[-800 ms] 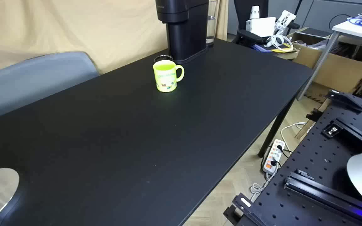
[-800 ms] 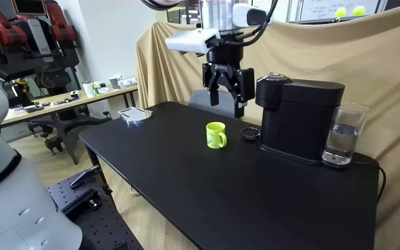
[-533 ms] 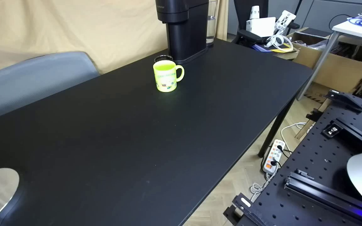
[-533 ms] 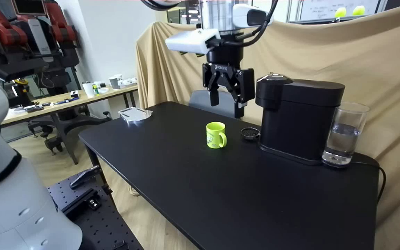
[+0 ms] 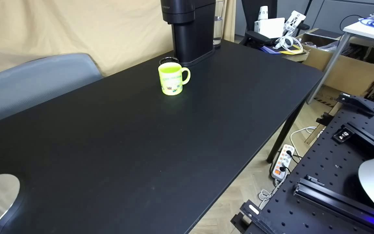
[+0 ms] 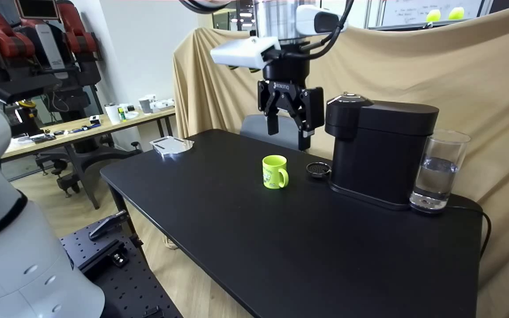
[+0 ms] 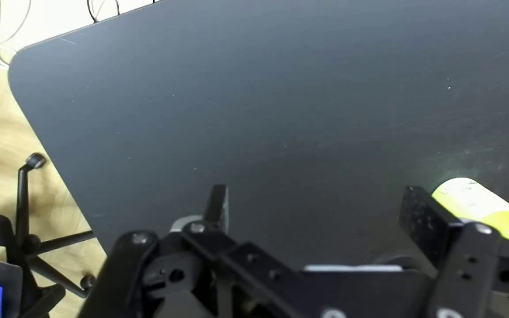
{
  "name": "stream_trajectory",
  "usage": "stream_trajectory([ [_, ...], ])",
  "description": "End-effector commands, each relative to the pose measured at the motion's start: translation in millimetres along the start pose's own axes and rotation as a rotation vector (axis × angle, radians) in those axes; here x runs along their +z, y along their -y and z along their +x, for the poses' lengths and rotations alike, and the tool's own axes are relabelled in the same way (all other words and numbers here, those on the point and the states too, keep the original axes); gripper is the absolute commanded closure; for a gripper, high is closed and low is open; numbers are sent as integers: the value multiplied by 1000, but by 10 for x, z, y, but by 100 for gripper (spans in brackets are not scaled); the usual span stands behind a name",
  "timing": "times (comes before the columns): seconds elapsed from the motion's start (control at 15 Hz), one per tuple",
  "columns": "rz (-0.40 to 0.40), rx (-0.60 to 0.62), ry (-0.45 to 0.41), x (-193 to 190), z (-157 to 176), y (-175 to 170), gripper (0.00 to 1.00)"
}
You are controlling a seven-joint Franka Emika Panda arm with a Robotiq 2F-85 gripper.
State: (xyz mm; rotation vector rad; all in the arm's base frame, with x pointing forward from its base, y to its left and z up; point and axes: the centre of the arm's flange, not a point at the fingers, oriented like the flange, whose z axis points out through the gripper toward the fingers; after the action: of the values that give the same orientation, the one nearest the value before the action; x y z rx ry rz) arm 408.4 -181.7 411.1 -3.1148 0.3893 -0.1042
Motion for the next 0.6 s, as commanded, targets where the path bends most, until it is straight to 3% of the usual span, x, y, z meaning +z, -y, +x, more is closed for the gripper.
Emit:
stream_trajectory([
  [0.0, -24, -84, -43, 40, 118, 134, 0],
  [0.27, -52, -303, -140, 211, 409, 727, 0],
  [0.53, -16, -546, -169, 595, 590, 1556, 0],
])
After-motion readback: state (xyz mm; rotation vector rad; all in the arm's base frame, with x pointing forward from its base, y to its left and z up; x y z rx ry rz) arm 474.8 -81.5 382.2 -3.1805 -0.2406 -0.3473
